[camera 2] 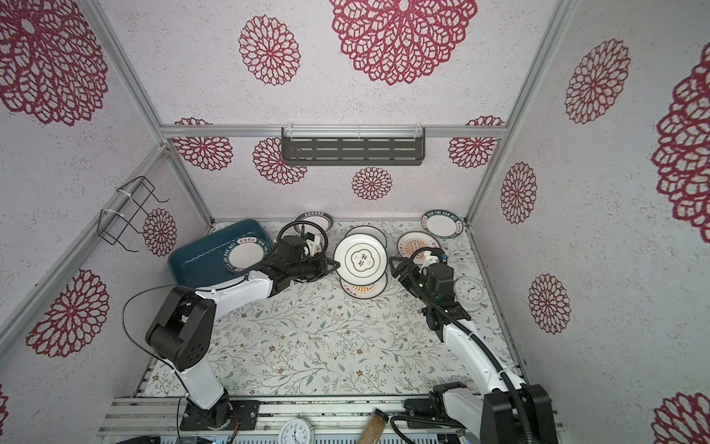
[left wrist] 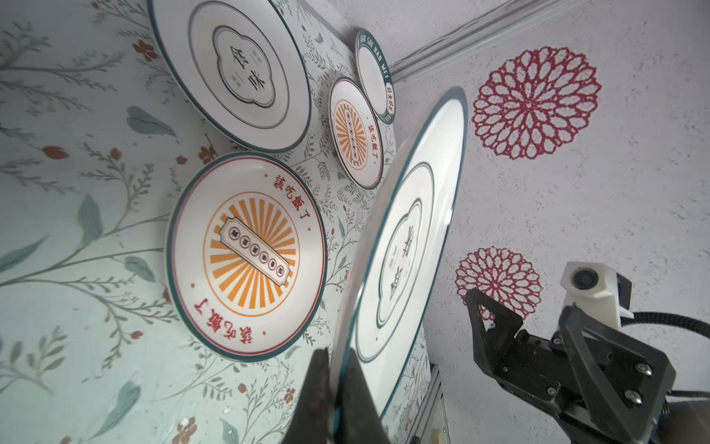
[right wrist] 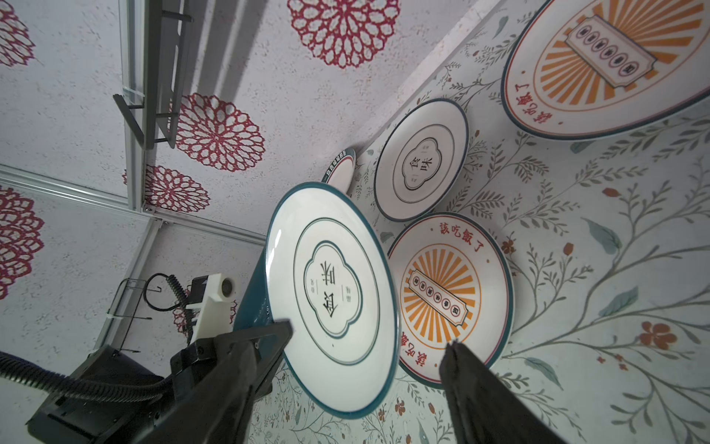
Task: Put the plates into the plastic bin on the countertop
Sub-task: 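Grasp the upright plate rim with the left gripper while the right holds it, then carry the cloud-emblem plate into the teal bin with the left gripper while the right withdraws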
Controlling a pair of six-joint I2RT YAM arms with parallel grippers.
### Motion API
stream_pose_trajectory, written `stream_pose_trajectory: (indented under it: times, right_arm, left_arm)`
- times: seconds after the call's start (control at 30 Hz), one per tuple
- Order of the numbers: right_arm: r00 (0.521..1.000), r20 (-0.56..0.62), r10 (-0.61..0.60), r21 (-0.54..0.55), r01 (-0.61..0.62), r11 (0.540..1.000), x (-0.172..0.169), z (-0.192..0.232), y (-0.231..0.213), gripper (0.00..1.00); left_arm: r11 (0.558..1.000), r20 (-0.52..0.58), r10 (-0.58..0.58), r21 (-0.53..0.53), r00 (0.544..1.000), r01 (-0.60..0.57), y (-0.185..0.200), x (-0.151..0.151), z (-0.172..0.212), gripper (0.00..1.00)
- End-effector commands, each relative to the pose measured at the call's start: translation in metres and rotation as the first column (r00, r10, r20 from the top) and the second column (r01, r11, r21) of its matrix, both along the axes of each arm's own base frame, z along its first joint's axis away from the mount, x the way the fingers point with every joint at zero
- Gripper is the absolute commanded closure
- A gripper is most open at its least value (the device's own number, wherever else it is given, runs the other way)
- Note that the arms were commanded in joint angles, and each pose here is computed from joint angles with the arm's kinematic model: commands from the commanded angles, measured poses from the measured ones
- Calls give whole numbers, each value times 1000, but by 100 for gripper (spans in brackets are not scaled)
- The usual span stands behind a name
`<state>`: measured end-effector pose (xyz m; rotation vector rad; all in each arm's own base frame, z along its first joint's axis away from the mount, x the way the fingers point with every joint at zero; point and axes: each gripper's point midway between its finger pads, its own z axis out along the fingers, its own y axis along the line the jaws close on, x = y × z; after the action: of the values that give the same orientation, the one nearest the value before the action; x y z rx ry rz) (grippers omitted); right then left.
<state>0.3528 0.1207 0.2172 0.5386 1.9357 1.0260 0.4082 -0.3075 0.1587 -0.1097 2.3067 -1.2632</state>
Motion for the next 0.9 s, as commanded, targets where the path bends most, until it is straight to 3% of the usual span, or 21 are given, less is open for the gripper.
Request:
stream_pose_trajectory:
  times: [0.0, 0.37, 0.53, 0.57, 0.87]
  right_arm:
    - [996, 84, -16, -27, 19, 999, 2, 27, -4, 19]
    - [994, 111, -15, -41, 19, 999, 8, 32, -4, 10]
    - [990, 139, 2, -38, 4, 999, 9, 37, -1, 6]
    - [989, 145, 2, -38, 3, 999, 9, 38, 0, 1]
    - [986, 160, 39, -50, -32, 998, 20, 42, 8, 1]
  left_arm:
    - [997, 115, 44, -64, 992, -37, 11, 9, 48, 100]
    - [992, 123, 120, -40, 985, -116, 49, 23, 53, 100]
    - [978, 142, 205, 5, 968, -208, 93, 30, 58, 100]
    - [974, 150, 220, 17, 964, -225, 101, 30, 59, 100]
    - [936, 147, 335, 58, 930, -347, 166, 34, 61, 100]
